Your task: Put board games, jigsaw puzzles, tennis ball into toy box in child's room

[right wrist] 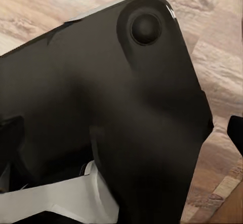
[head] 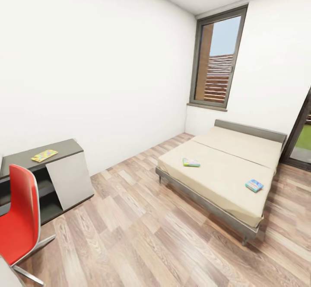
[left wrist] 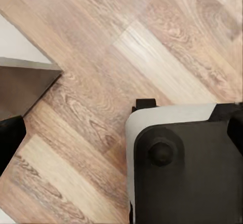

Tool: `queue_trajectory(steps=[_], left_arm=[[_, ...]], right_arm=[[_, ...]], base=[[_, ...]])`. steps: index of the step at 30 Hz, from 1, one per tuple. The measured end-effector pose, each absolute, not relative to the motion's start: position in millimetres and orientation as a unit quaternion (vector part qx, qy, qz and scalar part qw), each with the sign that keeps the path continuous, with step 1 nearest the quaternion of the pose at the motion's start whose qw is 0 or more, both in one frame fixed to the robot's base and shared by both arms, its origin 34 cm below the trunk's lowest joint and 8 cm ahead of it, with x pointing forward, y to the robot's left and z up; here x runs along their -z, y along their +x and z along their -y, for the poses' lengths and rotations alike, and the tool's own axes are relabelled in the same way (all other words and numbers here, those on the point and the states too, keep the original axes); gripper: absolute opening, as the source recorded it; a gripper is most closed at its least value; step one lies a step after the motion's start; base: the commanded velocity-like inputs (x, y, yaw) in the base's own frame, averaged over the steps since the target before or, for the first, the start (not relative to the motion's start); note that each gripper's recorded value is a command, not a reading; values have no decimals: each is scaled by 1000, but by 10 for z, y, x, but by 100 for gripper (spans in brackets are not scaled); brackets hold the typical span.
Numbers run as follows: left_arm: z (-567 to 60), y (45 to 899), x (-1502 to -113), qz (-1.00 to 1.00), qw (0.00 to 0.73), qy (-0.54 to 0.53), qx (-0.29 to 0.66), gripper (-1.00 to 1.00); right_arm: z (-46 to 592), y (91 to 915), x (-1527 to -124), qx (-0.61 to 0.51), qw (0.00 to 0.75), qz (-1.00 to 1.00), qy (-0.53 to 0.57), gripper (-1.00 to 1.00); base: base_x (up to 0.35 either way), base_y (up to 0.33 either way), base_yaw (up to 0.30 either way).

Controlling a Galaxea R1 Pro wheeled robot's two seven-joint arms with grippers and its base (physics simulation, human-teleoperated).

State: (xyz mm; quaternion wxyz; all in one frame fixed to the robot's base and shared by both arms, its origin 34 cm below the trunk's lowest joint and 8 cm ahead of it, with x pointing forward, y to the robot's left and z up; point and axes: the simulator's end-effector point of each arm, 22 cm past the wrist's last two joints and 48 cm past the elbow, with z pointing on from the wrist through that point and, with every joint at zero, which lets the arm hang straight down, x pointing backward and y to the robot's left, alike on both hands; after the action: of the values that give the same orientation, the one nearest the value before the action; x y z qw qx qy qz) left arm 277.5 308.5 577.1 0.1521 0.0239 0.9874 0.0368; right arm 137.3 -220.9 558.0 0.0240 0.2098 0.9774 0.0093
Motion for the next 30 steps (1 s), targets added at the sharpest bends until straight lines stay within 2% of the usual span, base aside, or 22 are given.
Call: queue_trajectory(steps=[2, 5, 11, 17, 22, 30], left_arm=[[-2997, 2987, -5832, -985, 168, 24, -32, 100], [-2758, 3614, -6009, -977, 210, 28, -19, 100], [-2145, 4113, -6250, -968, 248, 43, 14, 100], [-1582, 4799, -6676, -945, 306, 111, 28, 100], [-1348, 4976, -6870, -935, 326, 131, 37, 100], [-1324, 5033, -7001, -932, 333, 138, 37, 100]], right_arm=[[2267, 1374, -5601, -5, 25, -973, 229, 100], [2694, 1454, -5631, 24, 34, -956, 289, 100], [3443, 1653, -5749, 67, 63, -909, 406, 100], [4165, 1737, -5935, 103, 95, -854, 501, 100], [4274, 1913, -6021, 100, 118, -843, 516, 100], [4271, 1961, -6104, 96, 125, -844, 512, 100]], base=[[0, 0, -287], [0, 0, -287], [0, 0, -286], [0, 0, -286], [0, 0, -286], [0, 0, -286]])
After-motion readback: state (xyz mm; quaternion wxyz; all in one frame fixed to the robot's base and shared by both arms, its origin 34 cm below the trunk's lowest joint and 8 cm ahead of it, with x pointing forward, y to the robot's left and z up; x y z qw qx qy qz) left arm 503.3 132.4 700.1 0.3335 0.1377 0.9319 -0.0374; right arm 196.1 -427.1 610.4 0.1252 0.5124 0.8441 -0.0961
